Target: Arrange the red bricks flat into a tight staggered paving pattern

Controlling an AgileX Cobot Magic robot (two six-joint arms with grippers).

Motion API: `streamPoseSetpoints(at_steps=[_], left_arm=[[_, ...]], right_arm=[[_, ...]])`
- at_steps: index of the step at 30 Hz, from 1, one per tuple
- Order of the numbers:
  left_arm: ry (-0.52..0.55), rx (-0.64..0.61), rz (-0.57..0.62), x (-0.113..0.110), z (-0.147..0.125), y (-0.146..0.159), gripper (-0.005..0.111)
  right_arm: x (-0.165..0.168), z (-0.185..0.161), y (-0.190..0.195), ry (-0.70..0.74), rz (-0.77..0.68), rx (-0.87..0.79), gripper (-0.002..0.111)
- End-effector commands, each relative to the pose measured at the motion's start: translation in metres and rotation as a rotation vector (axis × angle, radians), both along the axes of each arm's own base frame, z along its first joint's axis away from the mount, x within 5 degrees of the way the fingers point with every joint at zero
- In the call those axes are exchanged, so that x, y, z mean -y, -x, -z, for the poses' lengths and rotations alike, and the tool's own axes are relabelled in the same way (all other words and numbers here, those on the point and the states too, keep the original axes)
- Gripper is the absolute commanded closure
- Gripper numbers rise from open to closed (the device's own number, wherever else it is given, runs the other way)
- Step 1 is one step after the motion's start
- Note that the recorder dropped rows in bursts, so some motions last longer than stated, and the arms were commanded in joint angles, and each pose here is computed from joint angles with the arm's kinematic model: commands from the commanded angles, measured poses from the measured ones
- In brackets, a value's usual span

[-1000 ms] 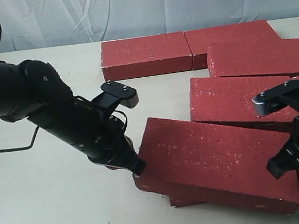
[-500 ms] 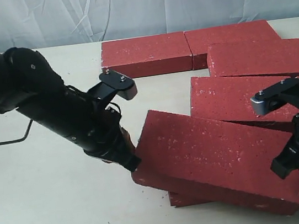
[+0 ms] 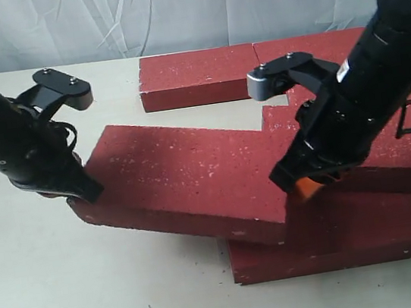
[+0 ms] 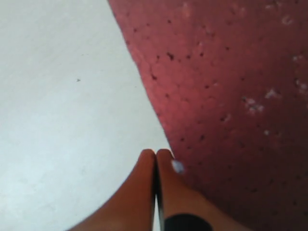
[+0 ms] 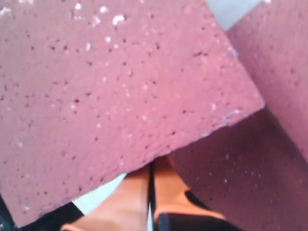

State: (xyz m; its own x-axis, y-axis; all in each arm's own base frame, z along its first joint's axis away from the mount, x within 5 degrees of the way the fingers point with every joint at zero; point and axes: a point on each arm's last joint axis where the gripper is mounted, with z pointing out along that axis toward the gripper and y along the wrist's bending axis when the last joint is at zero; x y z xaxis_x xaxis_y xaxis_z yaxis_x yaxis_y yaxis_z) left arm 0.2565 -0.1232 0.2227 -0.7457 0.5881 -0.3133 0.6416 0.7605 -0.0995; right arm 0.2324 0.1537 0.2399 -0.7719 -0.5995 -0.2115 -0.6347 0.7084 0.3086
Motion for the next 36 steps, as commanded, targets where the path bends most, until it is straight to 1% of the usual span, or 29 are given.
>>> streamPoseSetpoints(at_steps=[1,5,8,13,17,20,24,27,28,31,36], left_arm=[[0.068,0.000,-0.105,-0.014,-0.007,-0.008,0.107],[0.068,0.046,-0.199,-0.037,-0.007,-0.021,0.107],[0.066,0.072,-0.245,-0.048,-0.004,-0.029,0.107],[0.063,0.110,-0.279,-0.052,0.009,-0.042,0.107],[0.077,0.120,-0.319,-0.050,0.025,-0.054,0.107],[0.065,0.120,-0.335,-0.050,0.041,-0.062,0.107],[0.063,0.160,-0.371,-0.050,0.058,-0.074,0.107],[0.051,0.178,-0.382,-0.051,0.070,-0.080,0.107],[0.043,0.183,-0.379,-0.052,0.074,-0.082,0.107],[-0.025,0.222,-0.315,-0.057,0.083,-0.086,0.107],[0.002,0.252,-0.416,-0.071,0.086,-0.094,0.107]], right_arm=[[-0.034,-0.006,-0.037,-0.146,0.076,0.048,0.109],[-0.051,-0.006,-0.068,-0.169,0.080,0.065,0.109],[-0.061,0.002,-0.085,-0.172,0.080,0.061,0.109],[-0.074,0.017,-0.110,-0.166,0.081,0.065,0.109],[-0.079,0.029,-0.127,-0.139,0.072,0.099,0.109],[-0.080,0.040,-0.135,-0.115,0.076,0.131,0.109],[-0.077,0.058,-0.146,-0.048,0.064,0.206,0.109],[-0.075,0.064,-0.153,-0.016,0.059,0.264,0.109],[-0.074,0.065,-0.155,-0.004,0.052,0.289,0.109],[-0.070,0.065,-0.160,0.042,0.039,0.351,0.109],[-0.060,0.067,-0.164,0.158,0.038,0.397,0.109]])
